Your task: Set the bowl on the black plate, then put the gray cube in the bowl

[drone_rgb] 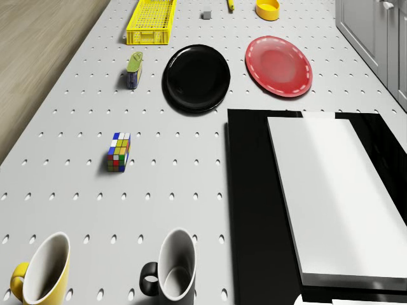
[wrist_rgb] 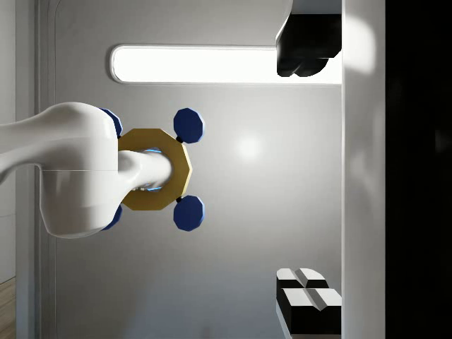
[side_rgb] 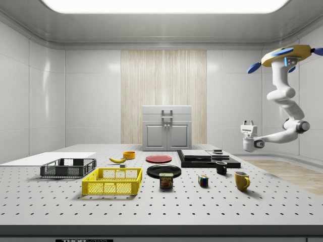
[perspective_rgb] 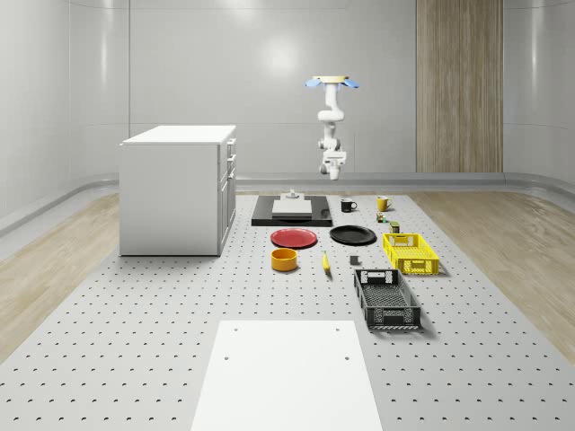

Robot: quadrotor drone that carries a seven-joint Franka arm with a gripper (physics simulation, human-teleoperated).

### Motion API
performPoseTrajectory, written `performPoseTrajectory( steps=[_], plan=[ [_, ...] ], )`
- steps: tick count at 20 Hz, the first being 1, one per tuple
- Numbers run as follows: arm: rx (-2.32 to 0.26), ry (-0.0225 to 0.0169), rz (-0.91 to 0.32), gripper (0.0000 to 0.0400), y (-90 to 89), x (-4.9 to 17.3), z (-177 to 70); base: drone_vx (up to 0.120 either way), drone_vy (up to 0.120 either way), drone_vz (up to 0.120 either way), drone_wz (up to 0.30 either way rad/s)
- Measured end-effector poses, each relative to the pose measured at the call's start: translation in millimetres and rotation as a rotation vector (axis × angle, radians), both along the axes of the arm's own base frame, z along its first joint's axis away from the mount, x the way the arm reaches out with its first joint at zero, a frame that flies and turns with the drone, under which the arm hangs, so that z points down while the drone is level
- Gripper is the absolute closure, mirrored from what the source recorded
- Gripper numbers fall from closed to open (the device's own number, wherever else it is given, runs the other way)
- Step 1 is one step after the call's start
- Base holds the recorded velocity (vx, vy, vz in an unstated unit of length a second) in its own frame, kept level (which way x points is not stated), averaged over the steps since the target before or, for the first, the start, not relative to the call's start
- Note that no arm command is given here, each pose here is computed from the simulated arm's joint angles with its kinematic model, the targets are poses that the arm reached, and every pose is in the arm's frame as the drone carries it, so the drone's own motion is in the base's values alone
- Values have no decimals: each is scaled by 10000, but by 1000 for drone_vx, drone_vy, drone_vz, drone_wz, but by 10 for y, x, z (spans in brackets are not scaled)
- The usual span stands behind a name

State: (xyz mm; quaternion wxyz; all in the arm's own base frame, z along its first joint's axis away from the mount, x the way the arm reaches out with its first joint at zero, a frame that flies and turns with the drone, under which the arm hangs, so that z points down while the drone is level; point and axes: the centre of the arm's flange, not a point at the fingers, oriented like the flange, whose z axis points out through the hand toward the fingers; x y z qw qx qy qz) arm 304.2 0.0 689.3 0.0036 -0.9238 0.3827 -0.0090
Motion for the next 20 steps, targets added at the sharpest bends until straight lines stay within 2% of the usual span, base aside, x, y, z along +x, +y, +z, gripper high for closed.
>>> performPoseTrajectory(
  steps=[20],
  plan=[
    [-43,-153,-1,0,4,-13,20,120,-120,0,0]
  ],
)
